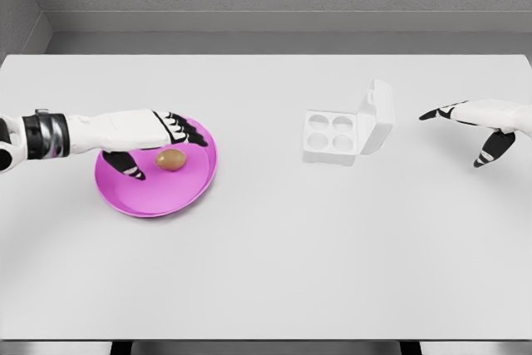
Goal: Pack egg into the box and close the box lid
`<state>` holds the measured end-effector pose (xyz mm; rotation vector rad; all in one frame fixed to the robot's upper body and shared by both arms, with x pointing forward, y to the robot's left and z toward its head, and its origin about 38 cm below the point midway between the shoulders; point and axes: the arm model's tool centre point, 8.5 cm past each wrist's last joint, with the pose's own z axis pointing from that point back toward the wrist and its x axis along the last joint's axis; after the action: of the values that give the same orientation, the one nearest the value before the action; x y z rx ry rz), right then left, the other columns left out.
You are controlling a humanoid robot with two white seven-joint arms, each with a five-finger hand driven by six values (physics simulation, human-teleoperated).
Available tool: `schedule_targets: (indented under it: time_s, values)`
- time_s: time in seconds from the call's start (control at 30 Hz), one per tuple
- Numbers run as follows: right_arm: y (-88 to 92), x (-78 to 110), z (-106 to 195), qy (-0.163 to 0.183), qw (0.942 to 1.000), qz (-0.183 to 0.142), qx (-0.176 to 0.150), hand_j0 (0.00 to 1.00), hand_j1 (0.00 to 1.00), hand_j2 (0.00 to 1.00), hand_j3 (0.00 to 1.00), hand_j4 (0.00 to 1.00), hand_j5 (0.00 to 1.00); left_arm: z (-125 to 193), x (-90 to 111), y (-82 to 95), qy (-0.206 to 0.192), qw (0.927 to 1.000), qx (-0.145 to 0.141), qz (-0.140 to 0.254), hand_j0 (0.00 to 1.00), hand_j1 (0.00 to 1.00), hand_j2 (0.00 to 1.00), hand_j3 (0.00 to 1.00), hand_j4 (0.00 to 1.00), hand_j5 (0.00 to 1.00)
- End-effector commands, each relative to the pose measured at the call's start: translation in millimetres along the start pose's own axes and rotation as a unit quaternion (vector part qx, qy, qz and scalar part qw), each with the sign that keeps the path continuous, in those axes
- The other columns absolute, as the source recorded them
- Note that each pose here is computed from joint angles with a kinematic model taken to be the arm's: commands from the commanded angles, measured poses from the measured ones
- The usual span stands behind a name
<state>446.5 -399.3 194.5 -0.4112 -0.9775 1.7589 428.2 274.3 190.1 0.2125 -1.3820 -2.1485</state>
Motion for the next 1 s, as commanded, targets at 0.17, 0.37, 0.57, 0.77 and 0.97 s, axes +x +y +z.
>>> schedule_targets:
  time_s: [0.17,0.37,0.57,0.77,0.97]
  values:
    - [-2.4,-2.2,3,0.004,1.0,0.0,-0.003,1.0,1.0,1.0,1.0,1.0,1.0,-6,-1,4.3,-0.003,1.0,0.004,0.006,1.0,1.0,1.0,1.0,1.0,1.0]
    - [-4.3,0.0,2,0.0,1.0,0.001,-0.005,1.0,1.0,1.0,1.0,1.0,1.0,-7,-14,0.0,0.006,0.9993,0.011,0.035,1.0,1.0,1.0,1.0,1.0,1.0]
    - [-2.6,2.8,-2,-0.004,1.0,-0.001,-0.004,1.0,1.0,1.0,1.0,1.0,1.0,-19,-20,-5.0,0.007,0.9984,0.014,0.054,1.0,1.0,1.0,1.0,1.0,1.0]
    - [-2.1,2.7,-2,-0.004,1.0,0.0,-0.003,1.0,1.0,1.0,1.0,1.0,1.0,-19,-22,-5.9,0.011,0.9982,0.013,0.058,1.0,1.0,1.0,1.0,1.0,1.0]
    - [-0.9,3.3,-3,-0.005,1.0,-0.001,-0.002,1.0,1.0,1.0,1.0,1.0,1.0,-27,-23,-15.0,0.009,0.9978,0.002,0.066,1.0,1.0,1.0,1.0,1.0,1.0]
